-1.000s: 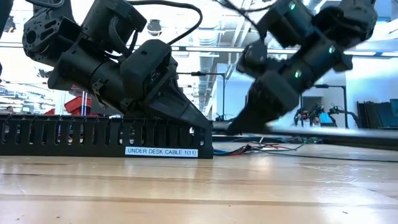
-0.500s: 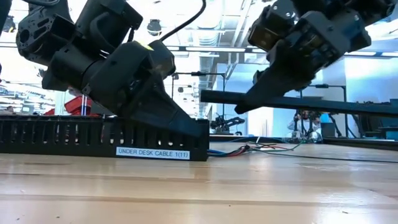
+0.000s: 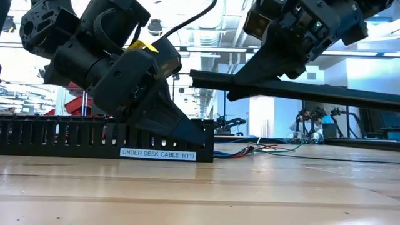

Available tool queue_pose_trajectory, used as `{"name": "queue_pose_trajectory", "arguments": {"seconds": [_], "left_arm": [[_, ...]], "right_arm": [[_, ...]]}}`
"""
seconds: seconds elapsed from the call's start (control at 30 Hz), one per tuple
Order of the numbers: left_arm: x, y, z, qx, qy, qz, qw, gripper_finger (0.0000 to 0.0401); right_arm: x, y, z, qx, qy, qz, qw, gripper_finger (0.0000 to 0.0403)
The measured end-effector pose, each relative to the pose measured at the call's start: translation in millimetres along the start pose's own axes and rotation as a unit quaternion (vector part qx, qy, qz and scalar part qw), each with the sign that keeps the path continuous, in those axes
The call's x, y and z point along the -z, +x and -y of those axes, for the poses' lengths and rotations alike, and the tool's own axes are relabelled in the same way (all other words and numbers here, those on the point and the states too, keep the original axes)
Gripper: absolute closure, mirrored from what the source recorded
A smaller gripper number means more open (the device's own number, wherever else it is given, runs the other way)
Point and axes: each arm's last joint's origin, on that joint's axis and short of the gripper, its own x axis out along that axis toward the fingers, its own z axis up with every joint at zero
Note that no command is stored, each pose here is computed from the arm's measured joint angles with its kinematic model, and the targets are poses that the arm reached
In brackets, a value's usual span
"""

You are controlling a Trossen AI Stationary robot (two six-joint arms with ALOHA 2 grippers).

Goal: Ziptie cables
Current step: Close the black cable duct with the black cable duct cover

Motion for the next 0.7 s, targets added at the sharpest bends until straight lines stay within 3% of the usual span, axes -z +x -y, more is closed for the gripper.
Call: {"name": "queue_pose_trajectory", "arguments": {"seconds": [0.7], "left_arm": [[-0.7,-0.2,-1.8,-0.031,0.002,0.010,0.999,0.0104]], "right_arm": [[8.7,7.6,0.2,0.009,-0.003,-0.020,1.000,0.0190]]}}
